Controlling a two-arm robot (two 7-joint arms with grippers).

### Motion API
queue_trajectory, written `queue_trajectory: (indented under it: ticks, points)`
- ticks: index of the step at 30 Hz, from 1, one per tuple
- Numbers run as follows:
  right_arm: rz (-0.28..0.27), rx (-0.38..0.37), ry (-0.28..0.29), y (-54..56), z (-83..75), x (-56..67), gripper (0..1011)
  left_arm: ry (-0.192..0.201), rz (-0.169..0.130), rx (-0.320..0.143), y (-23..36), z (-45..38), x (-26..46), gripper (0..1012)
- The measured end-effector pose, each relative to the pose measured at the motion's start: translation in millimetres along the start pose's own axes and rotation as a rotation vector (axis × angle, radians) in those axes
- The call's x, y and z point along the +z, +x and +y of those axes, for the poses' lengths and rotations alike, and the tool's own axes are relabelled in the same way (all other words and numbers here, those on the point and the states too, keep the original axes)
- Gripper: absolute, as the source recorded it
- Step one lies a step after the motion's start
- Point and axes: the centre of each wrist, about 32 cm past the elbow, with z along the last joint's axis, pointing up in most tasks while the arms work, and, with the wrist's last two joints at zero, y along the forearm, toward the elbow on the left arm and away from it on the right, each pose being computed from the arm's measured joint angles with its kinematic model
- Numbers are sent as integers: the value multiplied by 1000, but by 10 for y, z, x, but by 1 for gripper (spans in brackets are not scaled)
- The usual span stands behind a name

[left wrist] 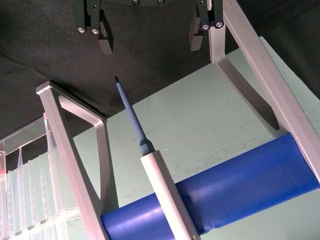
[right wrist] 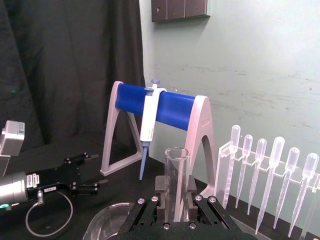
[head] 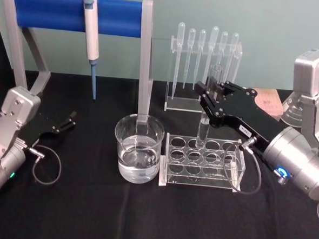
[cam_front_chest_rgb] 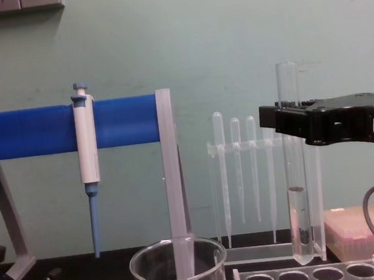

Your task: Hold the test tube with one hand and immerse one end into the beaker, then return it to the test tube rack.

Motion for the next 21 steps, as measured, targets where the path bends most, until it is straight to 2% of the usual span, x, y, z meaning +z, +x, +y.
queue_trajectory:
  ticks: [21]
  points:
    - [-2, -1, -1, -7, 0, -13, 225, 0, 0, 0, 0, 0, 0, 1000]
